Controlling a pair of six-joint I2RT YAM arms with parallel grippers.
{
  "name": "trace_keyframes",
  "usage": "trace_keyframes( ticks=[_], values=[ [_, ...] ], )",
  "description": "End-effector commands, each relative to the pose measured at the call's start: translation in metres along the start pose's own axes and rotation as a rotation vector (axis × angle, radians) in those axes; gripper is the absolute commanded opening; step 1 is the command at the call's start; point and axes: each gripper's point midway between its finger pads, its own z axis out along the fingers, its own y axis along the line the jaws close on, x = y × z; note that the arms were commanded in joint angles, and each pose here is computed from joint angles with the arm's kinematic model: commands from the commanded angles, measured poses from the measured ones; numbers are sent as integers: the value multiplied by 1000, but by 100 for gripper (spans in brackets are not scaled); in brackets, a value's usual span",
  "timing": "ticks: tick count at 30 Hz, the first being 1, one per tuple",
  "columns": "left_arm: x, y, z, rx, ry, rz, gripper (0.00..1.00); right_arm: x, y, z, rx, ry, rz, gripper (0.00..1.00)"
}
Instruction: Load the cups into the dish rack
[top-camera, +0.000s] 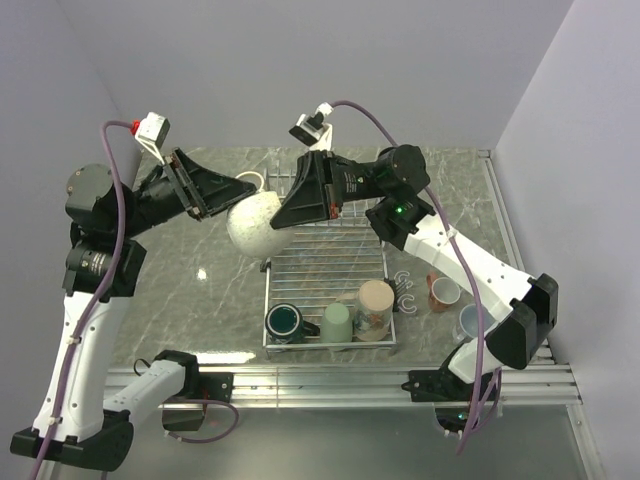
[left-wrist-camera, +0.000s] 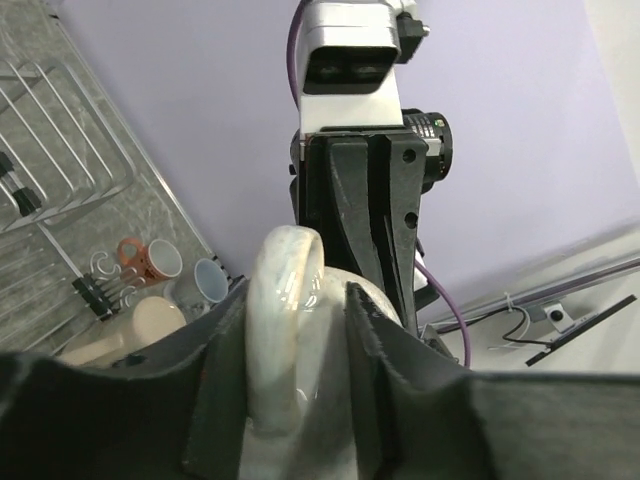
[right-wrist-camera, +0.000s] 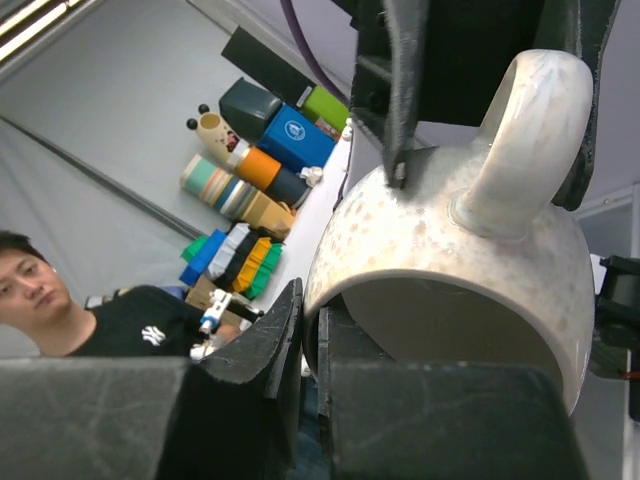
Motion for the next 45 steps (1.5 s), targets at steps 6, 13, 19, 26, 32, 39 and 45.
trace_keyframes(
  ticks=[6, 13, 19, 26, 32, 39, 45],
  values=[
    [2, -7, -3, -8, 14, 49, 0, -16, 46, 1, -82, -97, -152, 0],
    [-3, 14, 1, -90, -5, 22, 0, -21, 25, -4, 11, -166, -126, 0],
    [-10, 40, -2, -242, -44, 48, 0, -17, 0, -9, 131, -180, -94, 60],
    [-5, 68, -7, -343, -51, 36, 0, -9, -25, -28, 277, -210, -71, 96],
    [3, 119, -14, -576, -20, 37, 0, 7, -78, -87, 687, -231, -64, 96],
    [20, 176, -23, -833, 54, 49, 0, 43, -96, -141, 844, -283, 11, 96],
    [48, 229, -18, -989, 93, -68, 0, 62, -104, -148, 840, -310, 55, 96]
  ],
)
